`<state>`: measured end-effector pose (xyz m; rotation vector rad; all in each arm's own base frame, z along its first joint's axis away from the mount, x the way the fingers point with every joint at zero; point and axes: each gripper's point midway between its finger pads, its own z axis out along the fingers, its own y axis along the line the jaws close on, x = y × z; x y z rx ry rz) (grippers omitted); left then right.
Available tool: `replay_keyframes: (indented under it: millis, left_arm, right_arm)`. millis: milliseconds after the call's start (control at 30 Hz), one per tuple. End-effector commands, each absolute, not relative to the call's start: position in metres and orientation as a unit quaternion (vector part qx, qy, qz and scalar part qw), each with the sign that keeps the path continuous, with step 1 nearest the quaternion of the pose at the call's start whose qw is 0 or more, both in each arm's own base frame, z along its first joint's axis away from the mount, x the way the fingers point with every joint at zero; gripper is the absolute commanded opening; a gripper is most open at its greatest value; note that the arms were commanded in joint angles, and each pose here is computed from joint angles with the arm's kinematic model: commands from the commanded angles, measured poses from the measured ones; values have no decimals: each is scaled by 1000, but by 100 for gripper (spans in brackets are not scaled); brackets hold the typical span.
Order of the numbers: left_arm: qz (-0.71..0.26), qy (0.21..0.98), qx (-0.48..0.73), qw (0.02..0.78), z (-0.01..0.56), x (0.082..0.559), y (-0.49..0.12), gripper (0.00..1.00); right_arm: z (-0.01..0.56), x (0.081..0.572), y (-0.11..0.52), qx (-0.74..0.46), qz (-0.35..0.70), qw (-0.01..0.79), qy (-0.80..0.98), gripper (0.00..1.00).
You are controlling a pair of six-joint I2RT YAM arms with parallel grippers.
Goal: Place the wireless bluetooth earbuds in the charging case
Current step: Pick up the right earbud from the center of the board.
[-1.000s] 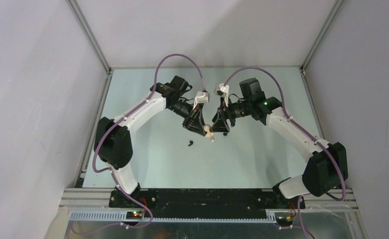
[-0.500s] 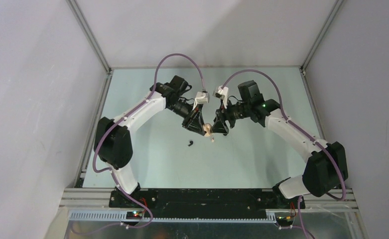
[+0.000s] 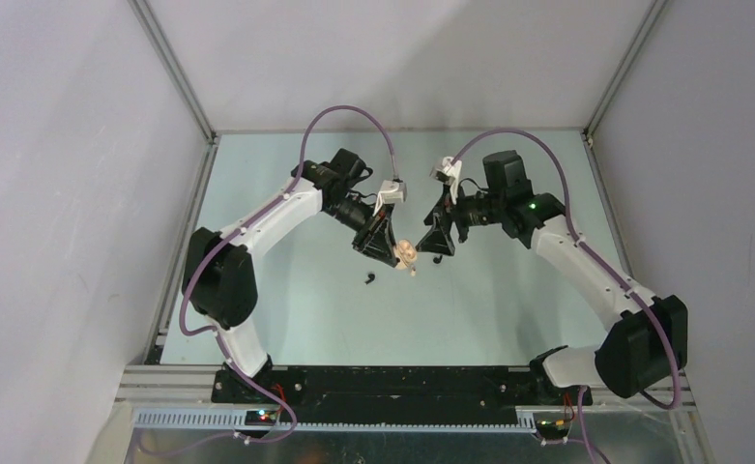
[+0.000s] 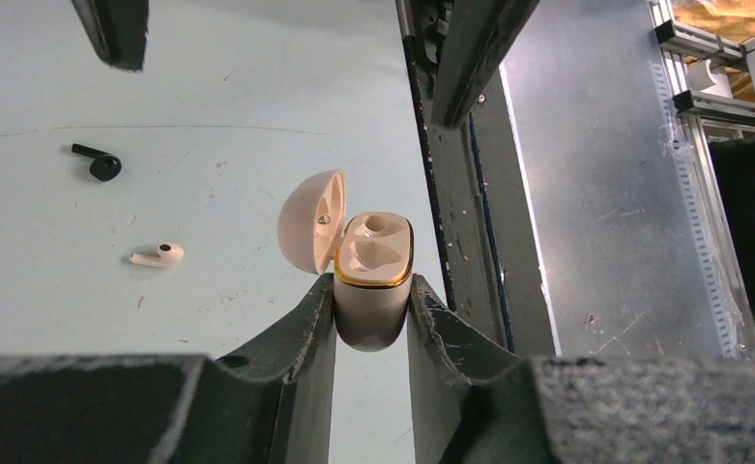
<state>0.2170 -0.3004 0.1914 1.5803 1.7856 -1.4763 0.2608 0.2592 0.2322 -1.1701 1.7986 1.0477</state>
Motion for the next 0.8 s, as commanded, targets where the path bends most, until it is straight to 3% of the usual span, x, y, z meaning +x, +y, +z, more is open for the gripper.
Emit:
replay_keyframes:
  millis: [0, 100, 200, 367, 500, 533, 767]
  left_arm:
    - [-521, 601, 573, 196, 213, 212, -301, 0]
    - [-511, 600, 578, 211, 221, 215, -298, 0]
    - [-505, 592, 579, 242, 234, 221, -298, 0]
    - [-499, 604, 555, 281, 234, 229, -300, 0]
    - [-475, 618, 534, 328, 235, 239, -300, 0]
    - [-466, 613, 531, 353, 237, 242, -299, 0]
    - [-437, 609, 499, 435, 258, 247, -289, 0]
  right_arm:
    - [255, 276, 249, -433, 414, 406, 690, 83]
    - [248, 320, 232, -355, 392, 426, 735, 81]
    - [227, 373, 202, -281, 302, 441, 797, 78]
    - [179, 425, 188, -245, 220, 386, 862, 74]
    - [147, 452, 190, -293, 178, 323, 882, 57]
    - [122, 457, 190, -300, 170, 290, 893, 56]
    - [107, 490, 178, -436, 67, 256, 860, 58]
